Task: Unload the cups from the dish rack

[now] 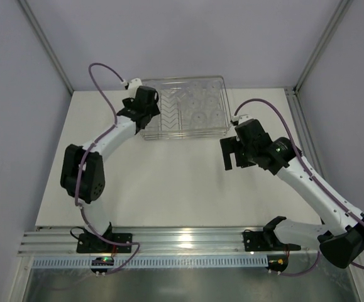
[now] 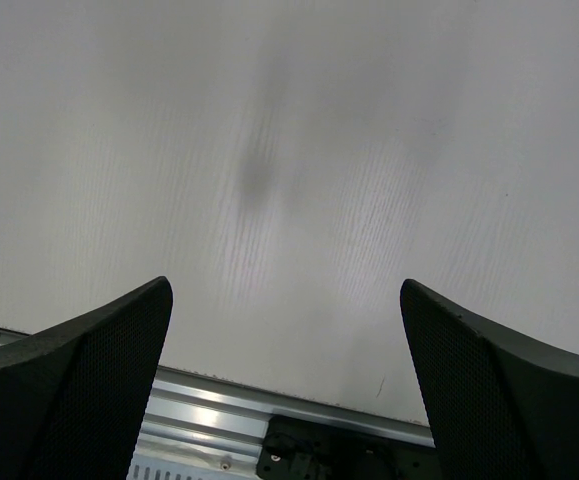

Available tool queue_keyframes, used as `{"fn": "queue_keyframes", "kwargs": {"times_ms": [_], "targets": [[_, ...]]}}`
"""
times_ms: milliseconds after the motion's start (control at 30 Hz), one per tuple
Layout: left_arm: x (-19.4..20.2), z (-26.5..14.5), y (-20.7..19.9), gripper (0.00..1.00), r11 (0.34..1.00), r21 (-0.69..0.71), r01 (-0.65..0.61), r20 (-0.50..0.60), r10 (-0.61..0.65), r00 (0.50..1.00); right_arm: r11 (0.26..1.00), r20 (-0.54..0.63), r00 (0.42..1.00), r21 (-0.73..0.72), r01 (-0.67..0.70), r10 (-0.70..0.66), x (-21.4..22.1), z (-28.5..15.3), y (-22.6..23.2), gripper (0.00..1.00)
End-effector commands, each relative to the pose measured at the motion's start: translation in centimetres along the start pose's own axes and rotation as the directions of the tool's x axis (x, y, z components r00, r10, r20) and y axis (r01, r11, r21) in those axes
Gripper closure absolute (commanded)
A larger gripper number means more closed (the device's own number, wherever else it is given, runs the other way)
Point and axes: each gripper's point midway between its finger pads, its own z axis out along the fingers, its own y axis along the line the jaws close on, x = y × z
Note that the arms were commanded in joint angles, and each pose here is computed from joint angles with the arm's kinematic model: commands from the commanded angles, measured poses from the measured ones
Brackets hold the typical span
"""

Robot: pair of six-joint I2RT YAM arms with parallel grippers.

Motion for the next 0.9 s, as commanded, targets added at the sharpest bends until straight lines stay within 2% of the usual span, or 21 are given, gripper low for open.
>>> {"fn": "queue_keyframes", "kwargs": {"times_ms": [0,133,200,300,333,400,433,467,500,533,567,600,633,667,767,800,867], "targets": [[-7.5,-5.0,0.3,1.00,0.989,0.060,0.136,0.161,-0.144,0.976,0.996,0.164,0.983,-0.058,-0.071,0.079,-4.3,-1.9,1.1,0.02],[-9.6,-8.1,0.4,1.00,0.972,0.133,0.196,0.196,-0.219,0.956,0.981,0.287,0.946,-0.161,-0.110,0.153,-8.2,-2.9,2.9,0.02],[-10.3,-9.7,0.9,1.00,0.961,0.160,0.225,0.205,-0.255,0.945,0.969,0.304,0.935,-0.218,-0.120,0.184,-9.4,-3.1,3.9,0.02],[-9.7,-12.3,-0.3,1.00,0.903,0.301,0.308,0.121,-0.356,0.927,0.895,0.285,0.924,-0.432,-0.112,0.253,-10.9,-3.9,7.4,0.02],[-9.3,-12.9,-0.7,1.00,0.870,0.338,0.359,0.078,-0.406,0.910,0.832,0.293,0.916,-0.550,-0.075,0.276,-11.9,-5.1,9.4,0.02],[-7.7,-15.0,-1.6,1.00,0.789,0.439,0.429,-0.026,-0.466,0.884,0.756,0.258,0.904,-0.647,-0.101,0.342,-11.9,-5.6,10.7,0.02],[-7.0,-15.9,-2.1,1.00,0.719,0.468,0.514,-0.104,-0.533,0.840,0.692,0.254,0.896,-0.718,-0.078,0.364,-12.1,-5.7,11.4,0.02],[-6.5,-16.6,-2.5,1.00,0.665,0.498,0.557,-0.158,-0.562,0.812,0.656,0.243,0.888,-0.750,-0.084,0.391,-12.2,-5.7,11.5,0.02],[-5.3,-18.1,-3.2,1.00,0.585,0.562,0.585,-0.241,-0.561,0.792,0.613,0.222,0.883,-0.785,-0.089,0.413,-12.1,-5.8,11.7,0.02],[-4.9,-19.2,-3.8,1.00,0.490,0.566,0.663,-0.334,-0.599,0.728,0.569,0.202,0.861,-0.814,-0.117,0.467,-12.3,-5.2,11.2,0.02],[-4.5,-19.8,-4.1,1.00,0.440,0.572,0.692,-0.385,-0.601,0.700,0.511,0.165,0.873,-0.853,-0.108,0.459,-11.7,-5.5,11.7,0.02],[-3.3,-21.0,-4.5,1.00,0.372,0.590,0.717,-0.461,-0.574,0.677,0.476,0.190,0.860,-0.877,-0.068,0.474,-12.2,-6.1,11.7,0.02],[-2.8,-21.6,-4.7,1.00,0.333,0.588,0.737,-0.499,-0.567,0.655,0.443,0.123,0.863,-0.887,-0.126,0.490,-11.2,-4.9,11.7,0.02],[-2.4,-22.1,-4.8,1.00,0.280,0.557,0.782,-0.559,-0.569,0.603,0.420,0.114,0.866,-0.900,-0.118,0.487,-11.0,-4.8,11.7,0.02],[-0.5,-23.3,-4.7,1.00,0.219,0.532,0.818,-0.644,-0.522,0.559,0.335,0.059,0.887,-0.936,-0.110,0.459,-10.1,-5.0,12.7,0.02],[0.2,-23.8,-4.9,1.00,0.214,0.519,0.827,-0.663,-0.509,0.548,0.303,0.045,0.896,-0.948,-0.102,0.442,-9.8,-5.4,13.0,0.02],[1.9,-24.1,-4.5,1.00,0.230,0.497,0.837,-0.683,-0.492,0.541,0.284,0.046,0.897,-0.955,-0.090,0.439,-9.9,-5.4,13.2,0.02]]}}
